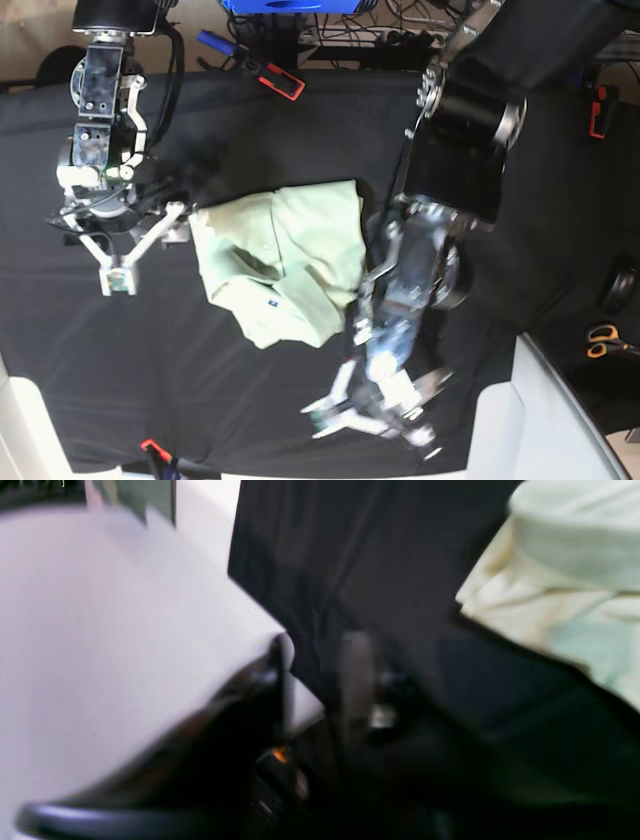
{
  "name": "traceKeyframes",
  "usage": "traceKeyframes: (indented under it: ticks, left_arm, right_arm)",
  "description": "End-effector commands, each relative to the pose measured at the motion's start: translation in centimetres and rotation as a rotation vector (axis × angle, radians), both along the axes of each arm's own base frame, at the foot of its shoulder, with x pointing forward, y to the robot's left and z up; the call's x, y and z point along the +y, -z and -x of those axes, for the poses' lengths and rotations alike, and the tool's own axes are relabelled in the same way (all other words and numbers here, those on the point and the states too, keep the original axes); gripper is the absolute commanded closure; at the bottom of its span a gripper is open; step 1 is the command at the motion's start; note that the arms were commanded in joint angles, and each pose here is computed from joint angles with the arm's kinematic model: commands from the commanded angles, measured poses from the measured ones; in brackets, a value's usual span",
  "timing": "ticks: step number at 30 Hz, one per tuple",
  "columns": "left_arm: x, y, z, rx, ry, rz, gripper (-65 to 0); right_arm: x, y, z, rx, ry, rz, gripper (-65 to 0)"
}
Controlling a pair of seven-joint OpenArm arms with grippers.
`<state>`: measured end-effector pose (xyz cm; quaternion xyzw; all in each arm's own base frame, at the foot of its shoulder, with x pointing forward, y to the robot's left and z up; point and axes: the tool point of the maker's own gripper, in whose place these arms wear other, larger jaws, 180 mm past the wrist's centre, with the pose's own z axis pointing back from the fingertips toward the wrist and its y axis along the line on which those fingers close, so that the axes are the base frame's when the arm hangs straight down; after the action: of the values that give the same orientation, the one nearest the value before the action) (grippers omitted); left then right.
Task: Fold the T-shirt properly
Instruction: 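Release the shirt and raise the left gripper away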
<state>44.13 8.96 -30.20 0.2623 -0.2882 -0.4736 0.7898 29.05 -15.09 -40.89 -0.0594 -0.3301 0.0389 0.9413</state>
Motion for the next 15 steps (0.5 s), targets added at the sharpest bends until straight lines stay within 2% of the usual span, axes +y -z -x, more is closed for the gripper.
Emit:
traceKeyframes:
  ticks: [1,4,9,15]
  left_arm:
    - [2.3,-1.0,-0.2,-0.035,-0.055,-0.020,0.0]
    - [7.5,0.4,2.3,-0.020,-0.158,-0.089,-0.3]
    - [16.7,1.2,7.0,-0.001,-0.362,-0.190,0.0]
    - [25.7,1.6,12.1,0.050,-0.569,-0.254,0.0]
  right_arm:
    - [0.9,-1.1,-0.8,-0.043,-0.041,-0.006,-52.7]
    - [1.7,-1.1,-0.9,-0.039,-0.105,-0.008,-52.7]
    - [2.6,-3.3,-4.0,-0.083,-0.134,-0.002,-52.7]
    - [4.6,-4.8,-8.3,-0.091,-0.228,0.035,-52.7]
